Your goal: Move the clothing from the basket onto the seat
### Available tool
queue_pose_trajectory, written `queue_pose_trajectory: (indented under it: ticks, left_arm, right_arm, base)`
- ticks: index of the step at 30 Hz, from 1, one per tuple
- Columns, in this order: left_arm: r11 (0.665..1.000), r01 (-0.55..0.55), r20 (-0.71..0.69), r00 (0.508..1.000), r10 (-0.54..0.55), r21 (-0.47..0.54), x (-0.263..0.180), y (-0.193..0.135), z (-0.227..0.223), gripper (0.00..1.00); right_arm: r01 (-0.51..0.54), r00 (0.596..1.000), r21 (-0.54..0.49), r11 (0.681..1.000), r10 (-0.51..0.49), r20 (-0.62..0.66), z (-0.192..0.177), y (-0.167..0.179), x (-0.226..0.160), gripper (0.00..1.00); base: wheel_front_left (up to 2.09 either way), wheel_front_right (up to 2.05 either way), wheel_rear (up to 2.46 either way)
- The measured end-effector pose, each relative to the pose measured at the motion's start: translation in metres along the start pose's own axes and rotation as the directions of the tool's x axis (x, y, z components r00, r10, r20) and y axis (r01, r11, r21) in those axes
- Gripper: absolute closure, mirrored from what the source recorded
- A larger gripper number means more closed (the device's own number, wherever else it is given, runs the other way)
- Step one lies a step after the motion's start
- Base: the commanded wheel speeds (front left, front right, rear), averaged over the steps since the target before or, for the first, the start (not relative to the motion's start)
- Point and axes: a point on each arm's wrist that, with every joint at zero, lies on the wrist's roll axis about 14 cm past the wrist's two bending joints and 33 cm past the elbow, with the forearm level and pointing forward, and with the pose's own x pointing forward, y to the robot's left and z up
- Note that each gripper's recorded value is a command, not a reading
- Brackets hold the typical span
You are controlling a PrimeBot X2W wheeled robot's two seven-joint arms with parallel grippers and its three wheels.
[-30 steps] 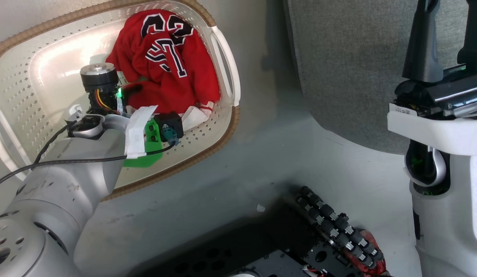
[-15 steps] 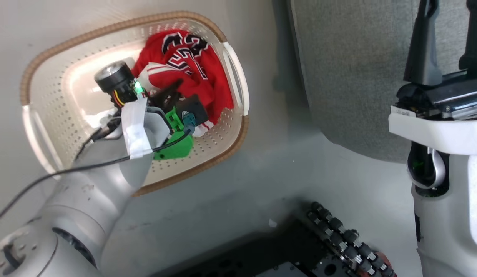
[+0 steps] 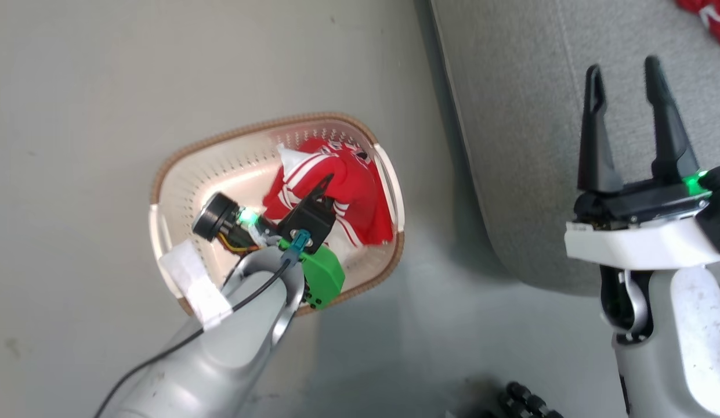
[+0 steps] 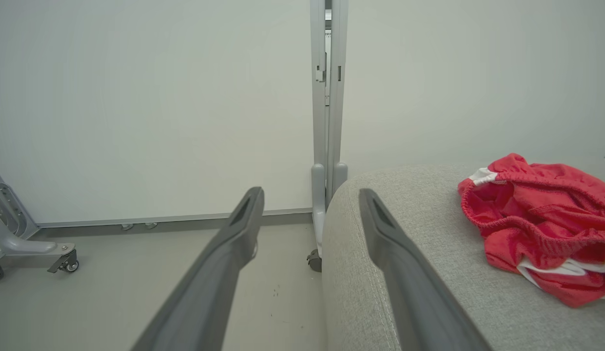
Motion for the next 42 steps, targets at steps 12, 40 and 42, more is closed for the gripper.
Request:
queue_pose_trajectory:
  ticks: [12, 40, 42]
  left_arm:
    - [0.965, -0.209, 0.316, 0.915, 0.249, -0.155, -0.095, 0.017, 0.123, 1.00]
    - [0.953, -0.289, 0.638, 0.719, 0.276, -0.088, -0.206, -0.022, 0.243, 1.00]
    - [0.957, -0.279, 0.638, 0.723, 0.264, -0.081, -0.204, -0.026, 0.248, 1.00]
  right_arm:
    - [-0.041, 0.998, 0.093, 0.995, 0.037, 0.045, 0.045, 0.025, -0.056, 0.00]
    - [-0.451, 0.892, 0.182, 0.874, 0.434, 0.129, 0.083, 0.159, -0.133, 0.00]
    - [-0.491, 0.871, 0.197, 0.849, 0.475, 0.126, 0.082, 0.174, -0.135, 0.00]
  base:
    - [0.00, 0.00, 0.00]
    - [0.00, 0.00, 0.00]
    - [0.00, 0.00, 0.00]
